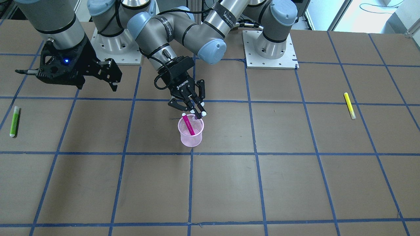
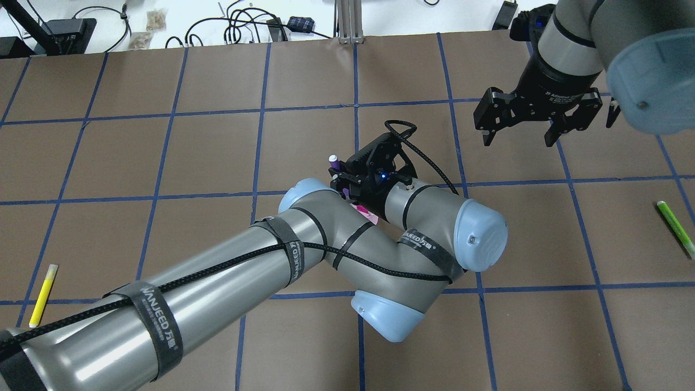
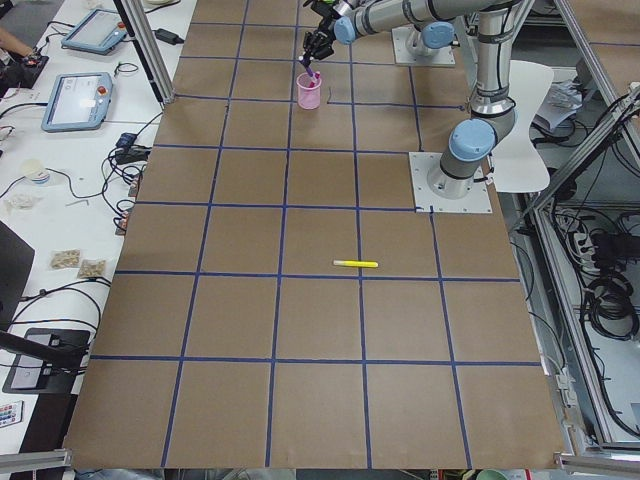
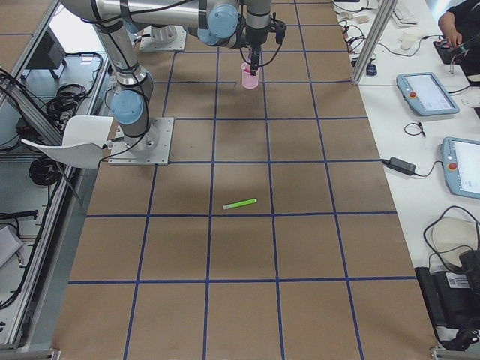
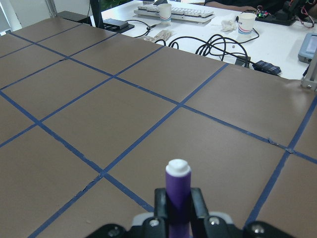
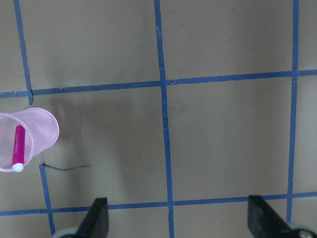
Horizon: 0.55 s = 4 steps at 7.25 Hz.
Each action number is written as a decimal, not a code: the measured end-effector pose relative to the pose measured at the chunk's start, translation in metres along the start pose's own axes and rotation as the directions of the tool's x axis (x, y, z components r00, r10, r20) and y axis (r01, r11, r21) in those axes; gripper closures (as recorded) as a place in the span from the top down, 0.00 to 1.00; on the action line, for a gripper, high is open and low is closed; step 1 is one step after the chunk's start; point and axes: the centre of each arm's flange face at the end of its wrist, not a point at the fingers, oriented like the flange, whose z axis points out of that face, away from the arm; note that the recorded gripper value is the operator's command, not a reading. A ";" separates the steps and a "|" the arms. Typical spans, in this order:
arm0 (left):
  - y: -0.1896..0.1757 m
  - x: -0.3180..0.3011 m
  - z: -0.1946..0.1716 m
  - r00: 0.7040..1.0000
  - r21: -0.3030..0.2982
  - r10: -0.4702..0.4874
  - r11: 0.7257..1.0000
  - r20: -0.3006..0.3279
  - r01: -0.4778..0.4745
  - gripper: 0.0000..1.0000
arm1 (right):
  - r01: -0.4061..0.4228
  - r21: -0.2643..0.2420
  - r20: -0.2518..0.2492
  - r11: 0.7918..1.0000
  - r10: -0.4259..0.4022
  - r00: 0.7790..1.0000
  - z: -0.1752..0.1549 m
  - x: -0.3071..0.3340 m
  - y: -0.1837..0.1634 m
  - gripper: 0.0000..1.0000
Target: Insert purple and pink pens into pink cup
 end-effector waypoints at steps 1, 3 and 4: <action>0.002 0.001 0.002 1.000 0.002 0.000 1.000 0.002 0.000 0.02 | 0.000 0.000 -0.002 1.000 0.000 1.000 0.000 0.000 0.000 1.00; 0.010 0.004 0.007 1.000 0.002 -0.001 1.000 0.003 0.001 0.18 | -0.003 0.000 -0.003 1.000 0.003 1.000 0.000 0.001 0.000 1.00; 0.011 0.004 0.008 1.000 0.002 -0.001 1.000 0.002 0.001 0.45 | -0.003 0.000 -0.004 1.000 0.003 1.000 0.000 0.001 0.000 1.00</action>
